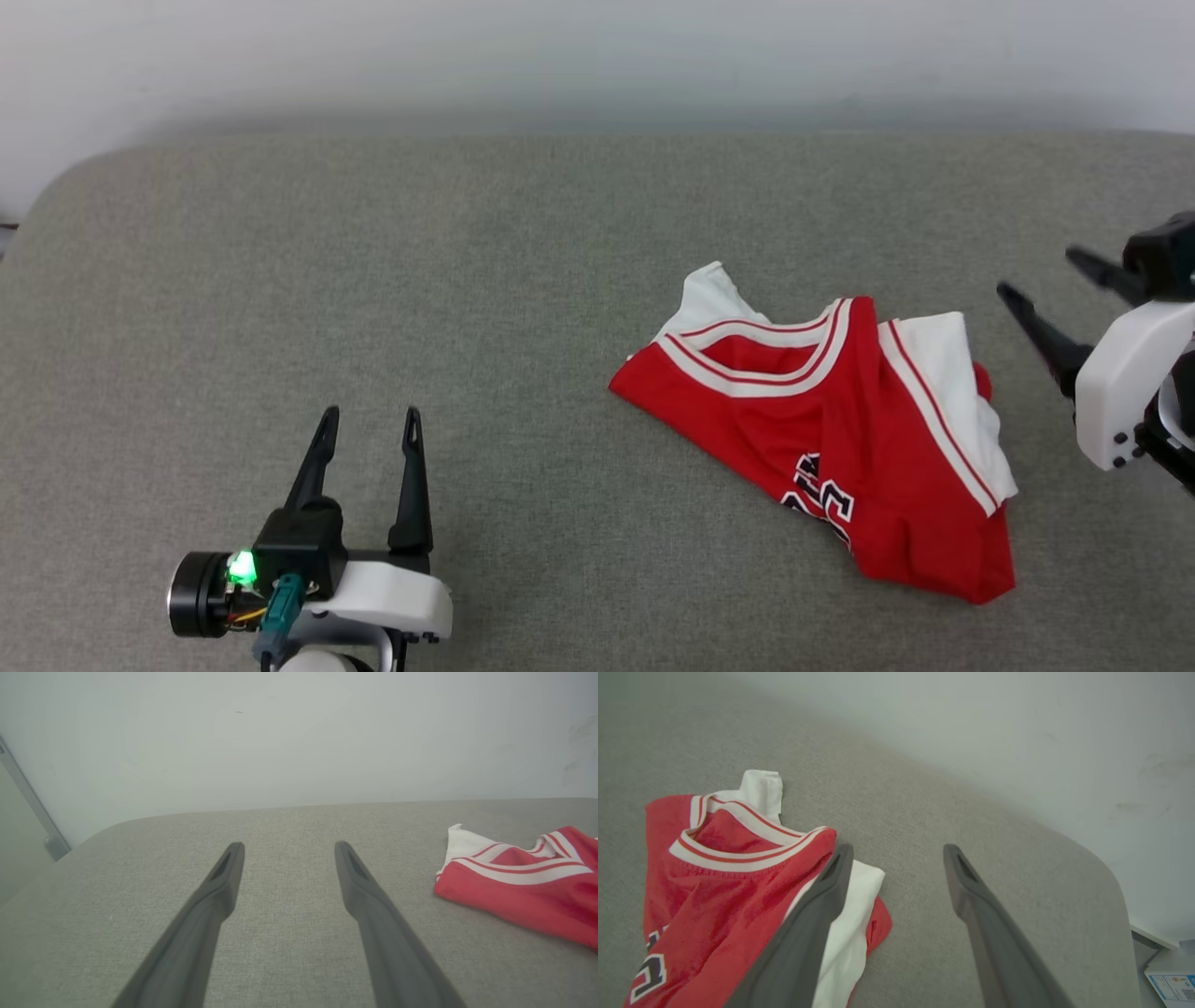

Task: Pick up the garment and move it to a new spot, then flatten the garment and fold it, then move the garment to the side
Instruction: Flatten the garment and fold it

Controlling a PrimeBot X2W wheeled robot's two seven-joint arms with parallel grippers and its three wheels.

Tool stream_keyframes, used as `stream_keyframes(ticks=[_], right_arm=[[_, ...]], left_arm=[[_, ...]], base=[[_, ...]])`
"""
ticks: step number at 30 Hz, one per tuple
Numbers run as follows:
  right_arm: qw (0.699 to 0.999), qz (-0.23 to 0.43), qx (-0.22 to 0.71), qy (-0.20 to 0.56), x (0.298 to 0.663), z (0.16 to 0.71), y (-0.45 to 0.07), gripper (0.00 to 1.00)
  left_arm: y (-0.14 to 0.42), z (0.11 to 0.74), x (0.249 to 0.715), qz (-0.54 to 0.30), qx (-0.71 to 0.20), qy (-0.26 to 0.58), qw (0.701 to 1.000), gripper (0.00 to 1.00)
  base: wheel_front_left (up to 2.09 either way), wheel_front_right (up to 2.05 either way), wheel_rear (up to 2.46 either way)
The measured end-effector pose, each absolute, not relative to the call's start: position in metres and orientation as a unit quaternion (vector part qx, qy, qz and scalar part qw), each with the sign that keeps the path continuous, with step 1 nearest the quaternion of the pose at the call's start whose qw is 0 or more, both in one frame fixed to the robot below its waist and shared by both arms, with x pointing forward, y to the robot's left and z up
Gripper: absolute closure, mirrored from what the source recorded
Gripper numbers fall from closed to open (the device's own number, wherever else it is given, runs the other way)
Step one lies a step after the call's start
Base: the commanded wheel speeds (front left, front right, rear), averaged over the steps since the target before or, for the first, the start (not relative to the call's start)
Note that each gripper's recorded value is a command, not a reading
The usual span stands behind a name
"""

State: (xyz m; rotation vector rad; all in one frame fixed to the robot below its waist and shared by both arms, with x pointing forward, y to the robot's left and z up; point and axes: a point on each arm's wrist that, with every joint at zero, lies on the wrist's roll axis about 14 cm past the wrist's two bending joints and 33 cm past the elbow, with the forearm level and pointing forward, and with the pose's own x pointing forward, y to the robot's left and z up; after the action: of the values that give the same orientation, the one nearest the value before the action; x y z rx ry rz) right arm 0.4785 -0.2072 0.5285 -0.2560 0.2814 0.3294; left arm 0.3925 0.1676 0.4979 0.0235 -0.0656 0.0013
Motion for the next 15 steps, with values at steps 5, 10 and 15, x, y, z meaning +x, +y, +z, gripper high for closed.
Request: stream_keyframes(ticks=[5, 10, 15], right_arm=[[0.922, 0.186, -0.141, 0.309, 0.469, 0.470, -0.212, 0.00], [0.894, 0.193, -0.147, 0.377, 0.480, 0.444, -0.210, 0.00], [0.875, 0.198, -0.151, 0.415, 0.494, 0.413, -0.204, 0.00]], left_arm=[[0.167, 0.496, 0.405, 0.001, 0.011, -0.033, 0.999, 0.00], [0.171, 0.494, 0.418, 0.005, 0.012, -0.034, 0.999, 0.00], [0.175, 0.484, 0.426, 0.010, 0.016, -0.022, 1.000, 0.00]], base=[[0.00, 0.00, 0.00], [0.00, 0.00, 0.00], [0.00, 0.00, 0.00]])
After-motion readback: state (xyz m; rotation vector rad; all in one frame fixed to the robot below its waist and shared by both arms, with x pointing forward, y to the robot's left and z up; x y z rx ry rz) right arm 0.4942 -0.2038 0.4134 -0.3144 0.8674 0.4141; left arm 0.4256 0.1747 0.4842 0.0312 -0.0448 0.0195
